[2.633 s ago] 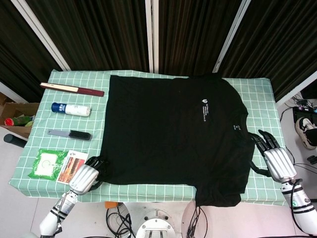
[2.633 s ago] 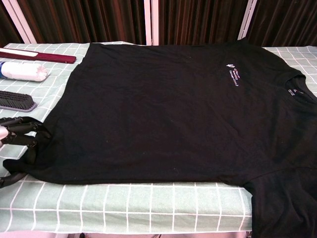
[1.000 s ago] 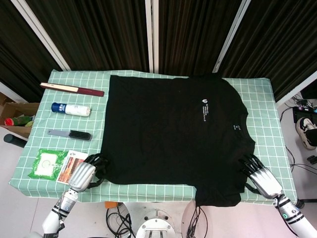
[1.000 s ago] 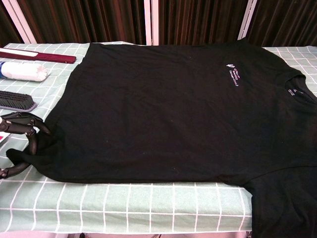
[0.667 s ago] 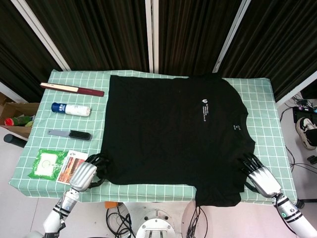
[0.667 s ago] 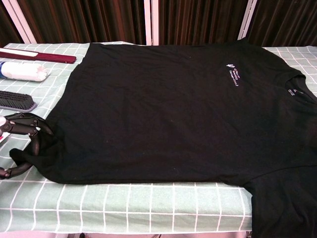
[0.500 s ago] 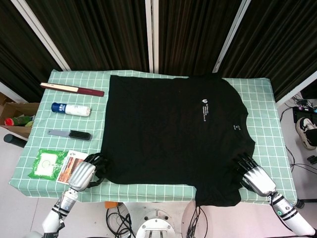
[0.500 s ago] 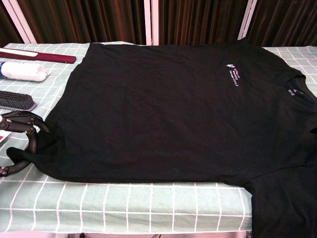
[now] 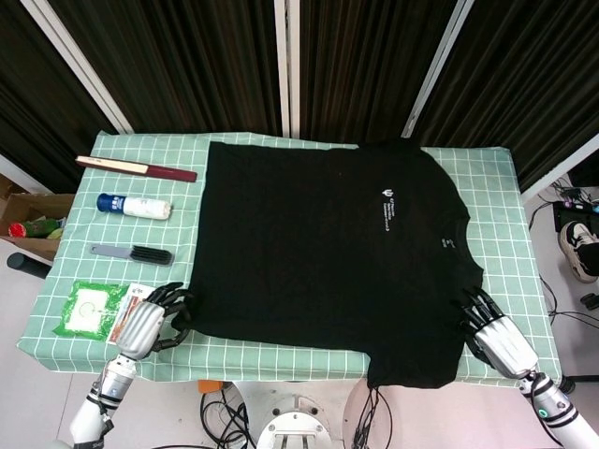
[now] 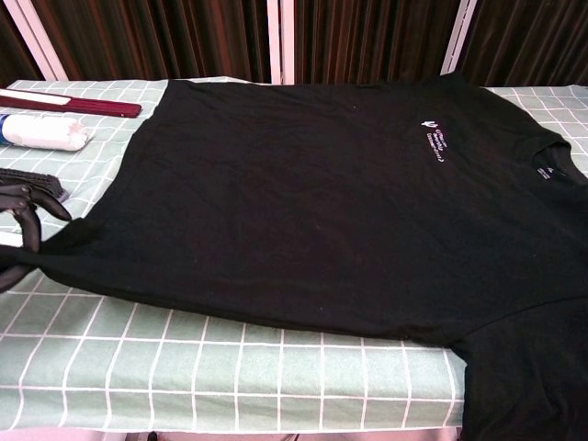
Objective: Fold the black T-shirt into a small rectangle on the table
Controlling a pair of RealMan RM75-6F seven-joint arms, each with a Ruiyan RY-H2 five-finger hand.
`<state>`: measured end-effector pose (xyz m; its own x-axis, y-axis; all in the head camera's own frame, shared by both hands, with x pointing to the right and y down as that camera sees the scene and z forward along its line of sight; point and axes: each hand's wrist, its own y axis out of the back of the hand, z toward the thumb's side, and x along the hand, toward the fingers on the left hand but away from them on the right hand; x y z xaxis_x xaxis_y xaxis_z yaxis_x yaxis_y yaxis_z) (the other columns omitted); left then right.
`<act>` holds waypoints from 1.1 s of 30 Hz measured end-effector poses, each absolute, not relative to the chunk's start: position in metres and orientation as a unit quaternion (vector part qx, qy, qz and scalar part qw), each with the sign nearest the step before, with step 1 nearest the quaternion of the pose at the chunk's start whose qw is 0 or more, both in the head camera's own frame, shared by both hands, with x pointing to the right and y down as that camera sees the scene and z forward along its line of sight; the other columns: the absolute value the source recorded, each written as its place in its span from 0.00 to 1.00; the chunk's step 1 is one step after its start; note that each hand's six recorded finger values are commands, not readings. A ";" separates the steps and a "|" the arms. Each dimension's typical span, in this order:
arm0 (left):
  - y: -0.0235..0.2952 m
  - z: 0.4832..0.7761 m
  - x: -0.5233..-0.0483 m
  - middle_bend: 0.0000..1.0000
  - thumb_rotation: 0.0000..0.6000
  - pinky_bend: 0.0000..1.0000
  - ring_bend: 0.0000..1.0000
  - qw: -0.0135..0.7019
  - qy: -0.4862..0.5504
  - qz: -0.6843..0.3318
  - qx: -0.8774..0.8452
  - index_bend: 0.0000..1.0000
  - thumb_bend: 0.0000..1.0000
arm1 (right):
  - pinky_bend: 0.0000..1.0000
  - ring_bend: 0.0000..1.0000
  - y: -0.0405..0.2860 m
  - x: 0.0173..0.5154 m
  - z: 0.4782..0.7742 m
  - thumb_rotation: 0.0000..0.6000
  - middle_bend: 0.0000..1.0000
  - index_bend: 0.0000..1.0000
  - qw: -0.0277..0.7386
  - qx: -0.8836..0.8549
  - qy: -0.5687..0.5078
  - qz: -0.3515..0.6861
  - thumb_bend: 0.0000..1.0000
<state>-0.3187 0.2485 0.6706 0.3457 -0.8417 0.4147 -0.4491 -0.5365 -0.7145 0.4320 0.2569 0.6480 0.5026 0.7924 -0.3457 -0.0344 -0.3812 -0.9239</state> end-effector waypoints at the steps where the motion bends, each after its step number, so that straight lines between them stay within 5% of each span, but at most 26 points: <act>1: 0.247 0.666 -0.320 0.30 1.00 0.21 0.16 0.246 0.419 -0.392 -0.781 0.63 0.47 | 0.04 0.03 0.256 0.432 0.642 1.00 0.23 0.71 0.490 -0.714 -0.274 0.418 0.65; 8: 0.254 0.630 -0.336 0.30 1.00 0.21 0.16 0.232 0.441 -0.381 -0.778 0.63 0.48 | 0.06 0.05 0.254 0.437 0.594 1.00 0.24 0.73 0.501 -0.702 -0.323 0.390 0.66; 18: 0.283 0.573 -0.354 0.30 1.00 0.21 0.16 0.230 0.454 -0.386 -0.769 0.63 0.48 | 0.08 0.07 0.293 0.439 0.540 1.00 0.25 0.73 0.506 -0.687 -0.355 0.382 0.68; 26: 0.277 0.558 -0.349 0.30 1.00 0.21 0.16 0.223 0.464 -0.375 -0.771 0.63 0.48 | 0.08 0.07 0.289 0.439 0.539 1.00 0.25 0.73 0.498 -0.684 -0.372 0.381 0.68; 33: 0.222 0.578 -0.344 0.29 1.00 0.21 0.16 0.231 0.458 -0.378 -0.771 0.63 0.48 | 0.08 0.07 0.249 0.436 0.562 1.00 0.26 0.74 0.478 -0.684 -0.384 0.395 0.69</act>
